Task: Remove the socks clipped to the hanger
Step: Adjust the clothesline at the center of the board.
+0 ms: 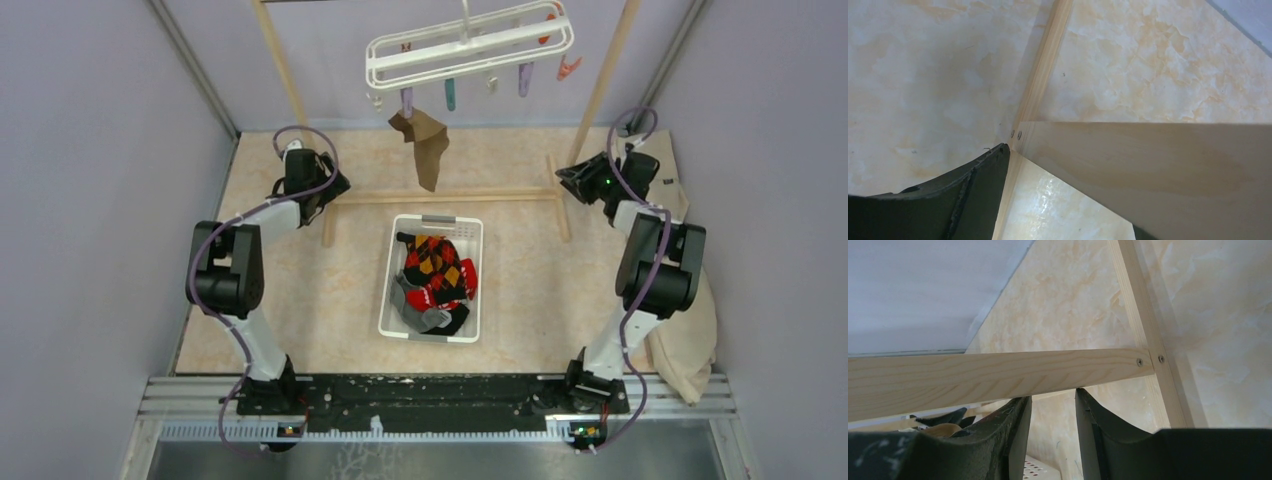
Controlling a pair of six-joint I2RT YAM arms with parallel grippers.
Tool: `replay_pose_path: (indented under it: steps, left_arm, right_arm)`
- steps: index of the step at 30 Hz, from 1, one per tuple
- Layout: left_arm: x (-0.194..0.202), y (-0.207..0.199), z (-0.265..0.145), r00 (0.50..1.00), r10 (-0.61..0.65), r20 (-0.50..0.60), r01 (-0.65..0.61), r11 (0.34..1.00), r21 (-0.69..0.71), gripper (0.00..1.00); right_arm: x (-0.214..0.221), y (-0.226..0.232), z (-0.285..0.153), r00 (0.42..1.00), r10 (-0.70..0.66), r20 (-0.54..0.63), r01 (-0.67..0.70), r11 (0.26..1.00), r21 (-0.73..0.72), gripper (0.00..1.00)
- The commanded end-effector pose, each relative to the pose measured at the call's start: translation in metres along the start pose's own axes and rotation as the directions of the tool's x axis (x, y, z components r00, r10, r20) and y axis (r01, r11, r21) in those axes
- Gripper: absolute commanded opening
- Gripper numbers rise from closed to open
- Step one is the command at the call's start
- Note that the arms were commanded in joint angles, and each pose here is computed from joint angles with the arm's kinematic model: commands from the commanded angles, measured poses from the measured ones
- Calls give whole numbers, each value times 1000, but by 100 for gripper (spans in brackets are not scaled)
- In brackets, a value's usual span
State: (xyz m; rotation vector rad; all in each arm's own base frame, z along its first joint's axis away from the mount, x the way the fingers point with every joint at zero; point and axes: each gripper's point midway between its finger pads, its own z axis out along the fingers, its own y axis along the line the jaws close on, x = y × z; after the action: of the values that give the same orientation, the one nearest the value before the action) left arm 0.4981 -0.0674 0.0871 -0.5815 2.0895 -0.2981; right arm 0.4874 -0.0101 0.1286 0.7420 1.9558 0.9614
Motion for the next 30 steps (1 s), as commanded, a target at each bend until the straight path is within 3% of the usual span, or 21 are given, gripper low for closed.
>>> replay_pose_path:
  steps: [1, 6, 14, 16, 24, 30]
  left_arm:
    - [-18, -12, 5, 999, 15, 32, -17, 999, 46, 87]
    - [-14, -25, -15, 998, 15, -54, -10, 997, 81, 86]
    - [-34, -36, -75, 1000, 11, 25, -15, 988, 152, 92]
    - [-31, -38, -89, 1000, 11, 1, -10, 985, 170, 99]
    - [-21, -42, -143, 1000, -23, 4, 21, 964, 267, 99]
    - [-9, -67, -193, 1000, 13, 16, -18, 909, 417, 99]
  right_arm:
    - [-15, 27, 7, 997, -65, 49, 68, 995, -66, 38]
    - [-5, 37, -10, 994, -88, 71, 93, 993, -69, 39]
    - [37, 62, -53, 987, -158, 44, 161, 983, -92, 54]
    - [48, 69, -67, 982, -185, 39, 188, 977, -98, 57]
    - [95, 99, -122, 936, -352, 29, 351, 919, -177, 67]
    - [137, 109, -150, 901, -433, -8, 419, 878, -232, 70]
